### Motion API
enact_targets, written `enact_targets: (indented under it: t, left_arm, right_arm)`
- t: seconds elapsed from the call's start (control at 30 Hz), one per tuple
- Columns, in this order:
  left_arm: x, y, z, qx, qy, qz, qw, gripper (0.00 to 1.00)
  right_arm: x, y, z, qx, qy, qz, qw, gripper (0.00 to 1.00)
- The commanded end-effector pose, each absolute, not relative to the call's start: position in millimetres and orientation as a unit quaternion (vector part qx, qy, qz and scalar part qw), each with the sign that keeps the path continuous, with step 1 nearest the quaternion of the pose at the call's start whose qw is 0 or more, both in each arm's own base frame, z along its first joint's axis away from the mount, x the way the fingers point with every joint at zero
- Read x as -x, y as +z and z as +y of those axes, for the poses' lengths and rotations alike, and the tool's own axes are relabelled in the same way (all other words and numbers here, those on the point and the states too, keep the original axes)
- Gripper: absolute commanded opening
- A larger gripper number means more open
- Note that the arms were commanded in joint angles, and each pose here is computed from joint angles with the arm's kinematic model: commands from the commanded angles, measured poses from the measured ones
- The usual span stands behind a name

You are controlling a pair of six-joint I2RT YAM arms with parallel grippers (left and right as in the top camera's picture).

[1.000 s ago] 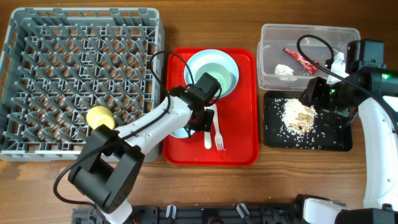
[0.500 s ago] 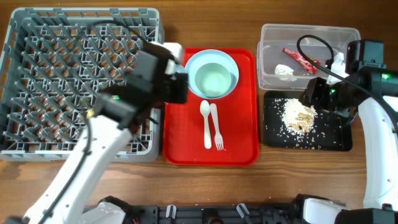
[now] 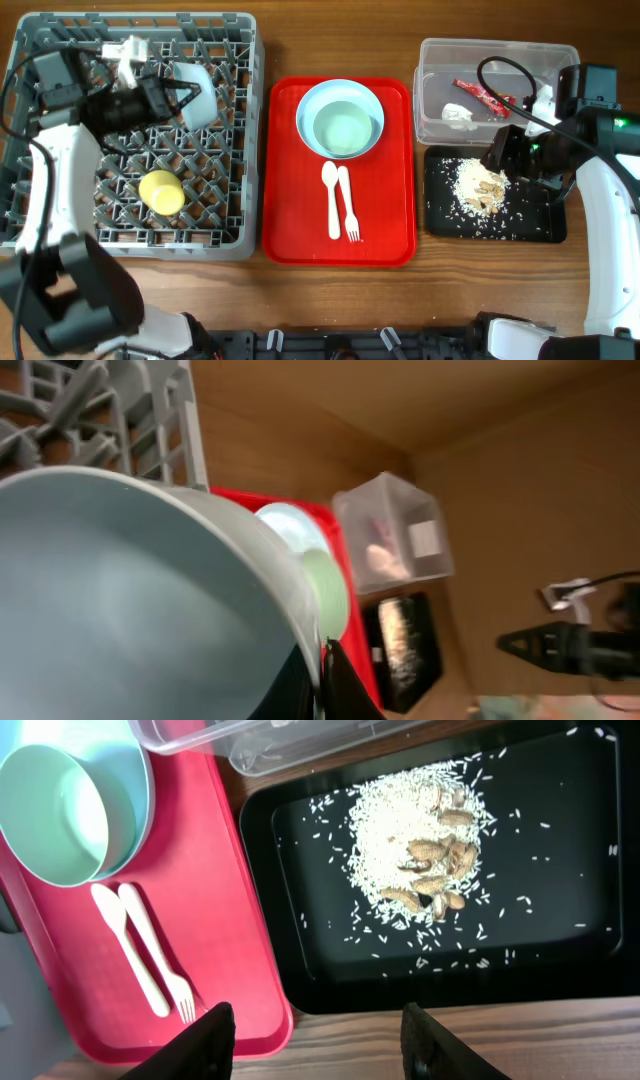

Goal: Sort waste into correct bins and load items into the dishwasher rack
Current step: 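Place the small light-blue bowl upside down in the rack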

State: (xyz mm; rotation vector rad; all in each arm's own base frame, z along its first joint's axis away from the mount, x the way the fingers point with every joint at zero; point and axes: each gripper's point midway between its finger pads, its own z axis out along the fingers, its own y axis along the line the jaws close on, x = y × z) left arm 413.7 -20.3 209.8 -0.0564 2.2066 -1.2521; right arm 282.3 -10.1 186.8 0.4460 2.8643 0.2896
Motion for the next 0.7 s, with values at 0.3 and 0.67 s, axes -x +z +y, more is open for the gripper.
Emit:
enact_targets:
  t: [0.3, 0.67]
  left_arm:
    - [-417, 166, 59, 0.130, -0.535, 0.786, 0.280, 0.04]
    - [-374, 98, 113, 0.278, -0.383, 0.863, 0.176, 0.40]
  right_arm:
    - [-284, 195, -14, -0.143, 0.089, 0.977, 0.129, 0.54]
    - [-284, 194, -14, -0.143, 0.089, 0.978, 0.127, 0.54]
